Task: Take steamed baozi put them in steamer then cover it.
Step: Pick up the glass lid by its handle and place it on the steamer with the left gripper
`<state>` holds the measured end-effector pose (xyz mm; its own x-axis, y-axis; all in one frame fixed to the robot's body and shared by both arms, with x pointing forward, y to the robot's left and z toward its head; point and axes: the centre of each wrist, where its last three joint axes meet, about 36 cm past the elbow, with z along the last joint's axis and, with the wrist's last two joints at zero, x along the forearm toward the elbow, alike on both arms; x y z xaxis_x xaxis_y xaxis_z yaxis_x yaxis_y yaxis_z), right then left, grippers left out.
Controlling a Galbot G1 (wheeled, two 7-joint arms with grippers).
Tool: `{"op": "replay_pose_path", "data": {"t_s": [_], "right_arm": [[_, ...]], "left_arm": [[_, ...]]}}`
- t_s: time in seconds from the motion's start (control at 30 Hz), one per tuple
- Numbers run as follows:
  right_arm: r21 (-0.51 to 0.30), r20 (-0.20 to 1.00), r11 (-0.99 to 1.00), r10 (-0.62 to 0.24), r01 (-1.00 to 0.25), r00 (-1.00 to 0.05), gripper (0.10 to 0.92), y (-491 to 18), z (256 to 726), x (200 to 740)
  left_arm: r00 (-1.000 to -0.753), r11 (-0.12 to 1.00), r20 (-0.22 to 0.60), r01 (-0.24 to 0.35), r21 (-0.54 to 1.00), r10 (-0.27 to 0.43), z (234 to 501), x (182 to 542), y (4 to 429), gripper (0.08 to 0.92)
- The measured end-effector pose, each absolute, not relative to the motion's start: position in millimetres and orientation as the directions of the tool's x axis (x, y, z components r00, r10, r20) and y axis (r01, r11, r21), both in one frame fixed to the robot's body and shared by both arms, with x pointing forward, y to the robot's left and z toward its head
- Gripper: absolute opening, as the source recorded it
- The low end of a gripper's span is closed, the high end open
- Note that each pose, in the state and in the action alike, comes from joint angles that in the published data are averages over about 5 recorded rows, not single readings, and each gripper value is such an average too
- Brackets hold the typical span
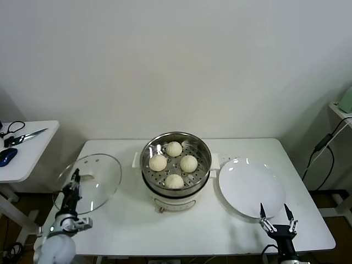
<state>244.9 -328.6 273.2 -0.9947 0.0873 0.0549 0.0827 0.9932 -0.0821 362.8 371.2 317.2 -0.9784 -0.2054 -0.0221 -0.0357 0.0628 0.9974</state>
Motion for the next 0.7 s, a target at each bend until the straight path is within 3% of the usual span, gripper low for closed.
{"op": "replay_pose_path", "data": {"t_s": [0.3, 0.7], "right_arm": [[-0.098, 0.047, 0.992, 0.082, 0.078, -0.995, 0.823, -324.8, 282.4, 255.9], [-0.096, 0.063, 0.994, 0.056, 0.049, -0.996, 0.823, -312.2, 278.2, 266.8]], "left_arm": [[-0.976, 0.072, -0.035, -0.051, 0.996, -0.214, 392.0, 383.7, 350.6, 0.142], [-0.983, 0.107, -0.046, -0.065, 0.992, -0.176, 456.1, 406.9, 260.7, 0.142]]}}
